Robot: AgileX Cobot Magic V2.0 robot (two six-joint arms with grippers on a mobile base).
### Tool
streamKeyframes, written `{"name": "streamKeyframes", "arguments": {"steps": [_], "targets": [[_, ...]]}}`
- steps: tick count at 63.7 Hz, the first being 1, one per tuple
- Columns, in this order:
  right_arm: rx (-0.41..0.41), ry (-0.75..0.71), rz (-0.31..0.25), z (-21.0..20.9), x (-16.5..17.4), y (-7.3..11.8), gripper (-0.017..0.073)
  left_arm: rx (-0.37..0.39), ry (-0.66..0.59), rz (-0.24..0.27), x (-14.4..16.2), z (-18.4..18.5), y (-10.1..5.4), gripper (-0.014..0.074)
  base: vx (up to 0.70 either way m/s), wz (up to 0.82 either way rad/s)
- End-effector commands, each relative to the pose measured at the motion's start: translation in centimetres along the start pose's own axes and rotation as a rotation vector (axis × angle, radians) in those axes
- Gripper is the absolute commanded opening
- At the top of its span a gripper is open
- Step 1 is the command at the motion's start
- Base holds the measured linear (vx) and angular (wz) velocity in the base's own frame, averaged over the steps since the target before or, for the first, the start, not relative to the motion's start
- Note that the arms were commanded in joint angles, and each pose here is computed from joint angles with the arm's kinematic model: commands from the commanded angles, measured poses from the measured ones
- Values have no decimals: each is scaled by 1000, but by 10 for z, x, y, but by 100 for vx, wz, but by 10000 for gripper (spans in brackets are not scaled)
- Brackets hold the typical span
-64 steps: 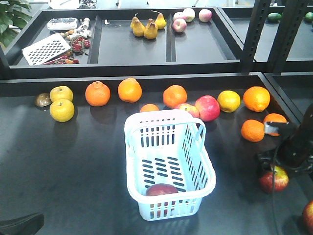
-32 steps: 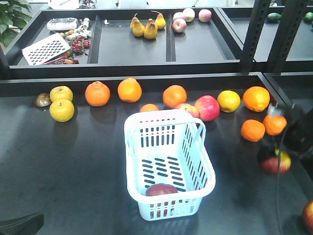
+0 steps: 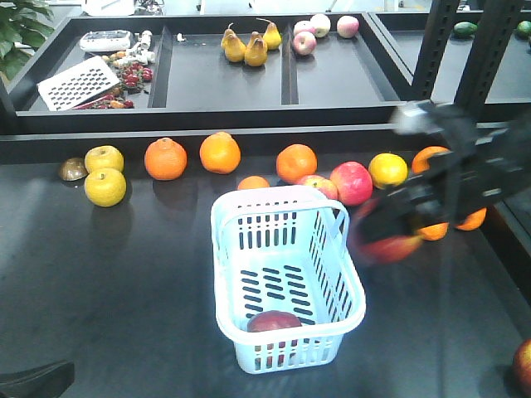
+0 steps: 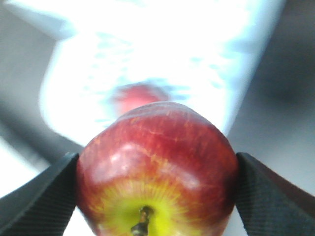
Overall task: Pick three apples into basket with both arms
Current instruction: 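Carry the second apple over the basket and release it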
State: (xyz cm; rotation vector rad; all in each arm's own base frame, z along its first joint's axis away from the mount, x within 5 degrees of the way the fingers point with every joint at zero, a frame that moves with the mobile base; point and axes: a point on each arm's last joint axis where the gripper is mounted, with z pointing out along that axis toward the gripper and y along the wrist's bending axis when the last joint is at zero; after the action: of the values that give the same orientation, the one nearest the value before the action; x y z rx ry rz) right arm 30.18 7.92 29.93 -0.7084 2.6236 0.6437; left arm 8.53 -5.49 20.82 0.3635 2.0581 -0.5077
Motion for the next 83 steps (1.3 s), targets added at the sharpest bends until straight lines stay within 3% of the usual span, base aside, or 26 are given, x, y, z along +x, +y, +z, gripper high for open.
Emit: {"name": "streamKeyframes", "arguments": {"steps": [1,15,31,40,53,65,83], "targets": [[-13,-70,-71,5,-15,29,22,0,-97,-15,-15,-2,-1,-6,0,0],[-44,-25,-129,58,-26,49,190,0,-97,-15,-15,-2,-1,-6,0,0],[-32,-25,-96,83,-30,40,572,0,-97,-15,-15,-2,-1,-6,0,0],[-34,-30,-93,83,-30,40,647,0,-97,-15,-15,-2,-1,-6,0,0],[-35,-29,-91,83,-30,40,613,0,-97,-15,-15,-2,-1,-6,0,0],[-57,22,-77,82,-25,42,500,0,-97,-15,-15,-2,-1,-6,0,0],[-16,117,-75,55,-12,50,69,0,-97,-15,-15,-2,-1,-6,0,0]]}}
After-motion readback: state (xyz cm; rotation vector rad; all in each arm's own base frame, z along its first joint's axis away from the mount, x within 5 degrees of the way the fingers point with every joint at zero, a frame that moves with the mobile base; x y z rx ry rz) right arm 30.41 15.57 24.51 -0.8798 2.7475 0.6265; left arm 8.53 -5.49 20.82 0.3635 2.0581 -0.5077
